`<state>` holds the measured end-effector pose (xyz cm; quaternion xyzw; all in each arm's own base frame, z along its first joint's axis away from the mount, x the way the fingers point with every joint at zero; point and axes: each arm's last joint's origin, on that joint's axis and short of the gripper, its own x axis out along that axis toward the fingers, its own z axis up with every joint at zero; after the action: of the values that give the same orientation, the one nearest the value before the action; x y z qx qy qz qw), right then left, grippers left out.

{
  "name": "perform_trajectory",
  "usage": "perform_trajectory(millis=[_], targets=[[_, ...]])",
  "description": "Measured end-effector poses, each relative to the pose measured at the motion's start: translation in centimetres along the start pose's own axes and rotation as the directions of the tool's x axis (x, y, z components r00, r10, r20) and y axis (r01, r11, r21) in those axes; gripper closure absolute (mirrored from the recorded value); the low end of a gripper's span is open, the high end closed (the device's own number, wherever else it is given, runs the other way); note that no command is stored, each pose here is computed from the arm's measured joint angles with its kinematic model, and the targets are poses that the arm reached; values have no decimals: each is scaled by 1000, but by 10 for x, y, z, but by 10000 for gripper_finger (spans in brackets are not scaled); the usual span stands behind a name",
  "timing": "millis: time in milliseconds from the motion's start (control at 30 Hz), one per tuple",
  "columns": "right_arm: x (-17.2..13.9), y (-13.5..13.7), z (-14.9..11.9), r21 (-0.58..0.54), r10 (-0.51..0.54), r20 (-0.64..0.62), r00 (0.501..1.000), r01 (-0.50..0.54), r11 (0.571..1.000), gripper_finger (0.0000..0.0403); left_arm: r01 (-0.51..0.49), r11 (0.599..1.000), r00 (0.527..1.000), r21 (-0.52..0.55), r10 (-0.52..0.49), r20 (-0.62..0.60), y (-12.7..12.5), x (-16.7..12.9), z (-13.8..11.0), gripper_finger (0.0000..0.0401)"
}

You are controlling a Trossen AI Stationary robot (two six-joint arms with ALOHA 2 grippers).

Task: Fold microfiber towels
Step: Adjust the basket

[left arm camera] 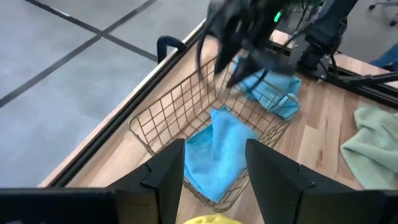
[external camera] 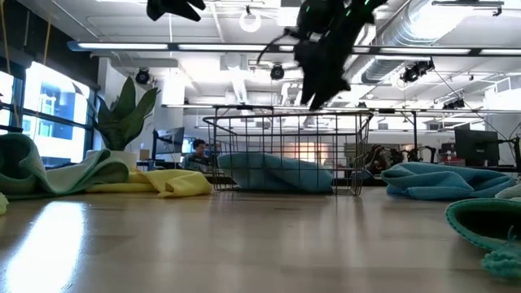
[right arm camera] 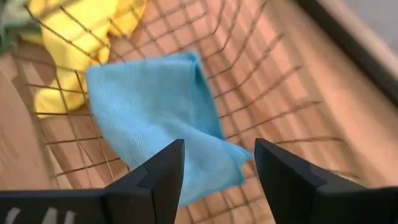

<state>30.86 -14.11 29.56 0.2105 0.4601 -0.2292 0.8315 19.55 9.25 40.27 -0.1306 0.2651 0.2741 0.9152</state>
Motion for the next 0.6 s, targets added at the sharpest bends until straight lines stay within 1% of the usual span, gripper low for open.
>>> perform_trajectory(millis=[133, 200, 333, 433, 600], targets=[[-39, 3, -13, 66, -68, 58, 996, 64, 996, 214, 4, 1000, 1000, 3, -4, -21, -1, 0, -2, 240], [-53, 7, -25, 129, -94, 38, 995, 88, 988, 214, 7, 1000, 999, 9, -6, -33, -2, 0, -3, 240], [-73, 24, -52, 220, -85, -30, 996, 90, 971, 214, 21, 999, 999, 39, -20, -36, -5, 0, -4, 240], [-72, 45, -70, 273, -55, -45, 997, 66, 960, 214, 40, 997, 998, 64, -37, -41, -8, -1, -5, 240], [-53, 91, -98, 323, 48, -47, 998, -30, 946, 214, 70, 993, 994, 100, -61, -94, -14, -2, -11, 240]])
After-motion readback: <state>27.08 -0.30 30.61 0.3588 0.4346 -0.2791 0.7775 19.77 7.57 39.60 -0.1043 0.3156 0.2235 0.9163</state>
